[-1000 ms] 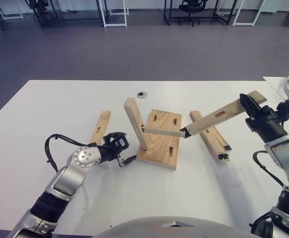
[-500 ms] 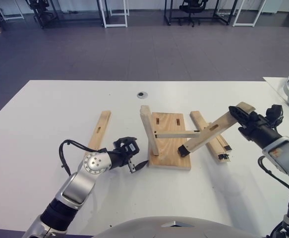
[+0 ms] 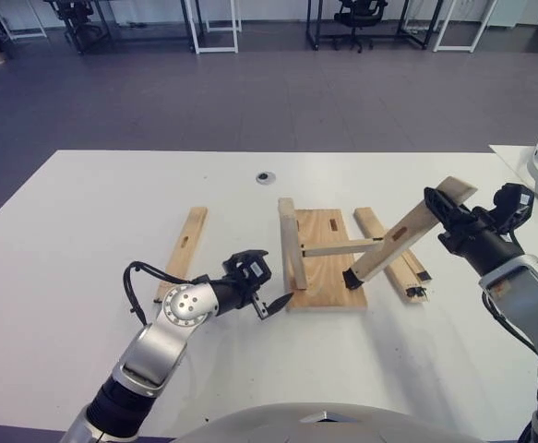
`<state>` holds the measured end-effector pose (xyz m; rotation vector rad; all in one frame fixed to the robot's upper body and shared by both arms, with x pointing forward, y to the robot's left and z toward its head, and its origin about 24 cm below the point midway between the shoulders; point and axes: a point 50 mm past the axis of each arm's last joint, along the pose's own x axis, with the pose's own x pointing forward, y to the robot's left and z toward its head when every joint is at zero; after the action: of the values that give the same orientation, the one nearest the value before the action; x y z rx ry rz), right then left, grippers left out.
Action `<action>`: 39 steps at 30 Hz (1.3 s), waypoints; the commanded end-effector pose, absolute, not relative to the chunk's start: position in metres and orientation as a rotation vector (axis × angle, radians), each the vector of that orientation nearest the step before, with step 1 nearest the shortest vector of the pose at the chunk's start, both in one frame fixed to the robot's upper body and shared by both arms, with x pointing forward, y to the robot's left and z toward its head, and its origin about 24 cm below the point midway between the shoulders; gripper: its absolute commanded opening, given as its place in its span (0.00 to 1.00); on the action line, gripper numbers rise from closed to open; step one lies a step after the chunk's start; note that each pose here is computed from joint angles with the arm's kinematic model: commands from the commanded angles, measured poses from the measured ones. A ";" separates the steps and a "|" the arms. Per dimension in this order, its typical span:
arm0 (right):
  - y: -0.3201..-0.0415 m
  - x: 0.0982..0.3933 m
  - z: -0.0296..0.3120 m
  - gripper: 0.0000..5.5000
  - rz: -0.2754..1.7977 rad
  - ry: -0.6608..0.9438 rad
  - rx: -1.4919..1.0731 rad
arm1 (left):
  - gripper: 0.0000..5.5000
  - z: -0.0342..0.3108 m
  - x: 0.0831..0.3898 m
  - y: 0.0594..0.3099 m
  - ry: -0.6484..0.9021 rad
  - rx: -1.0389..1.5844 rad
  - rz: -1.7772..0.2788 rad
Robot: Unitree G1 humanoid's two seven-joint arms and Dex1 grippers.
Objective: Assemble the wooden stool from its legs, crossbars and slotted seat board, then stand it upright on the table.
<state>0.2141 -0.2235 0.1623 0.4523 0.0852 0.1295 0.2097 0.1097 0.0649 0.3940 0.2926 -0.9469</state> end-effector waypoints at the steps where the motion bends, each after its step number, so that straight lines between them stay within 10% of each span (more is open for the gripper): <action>1: -0.221 0.208 0.148 0.18 0.073 0.071 0.332 | 0.95 0.071 0.209 0.107 0.274 0.365 -0.949; 25: -0.195 0.225 0.134 0.18 0.288 0.328 0.127 | 0.95 0.086 0.212 0.093 0.200 0.339 -0.976; 32: -0.187 0.217 0.120 0.43 0.370 0.390 0.012 | 0.95 0.096 0.219 0.081 0.158 0.262 -0.927; 39: -0.163 0.221 0.141 0.43 0.558 0.234 -0.021 | 0.95 0.130 0.229 0.052 0.055 0.131 -0.883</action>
<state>0.2220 -0.1720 0.1382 -0.0020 0.2449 0.4861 0.2277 0.0625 0.1152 0.1682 0.1093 -0.8616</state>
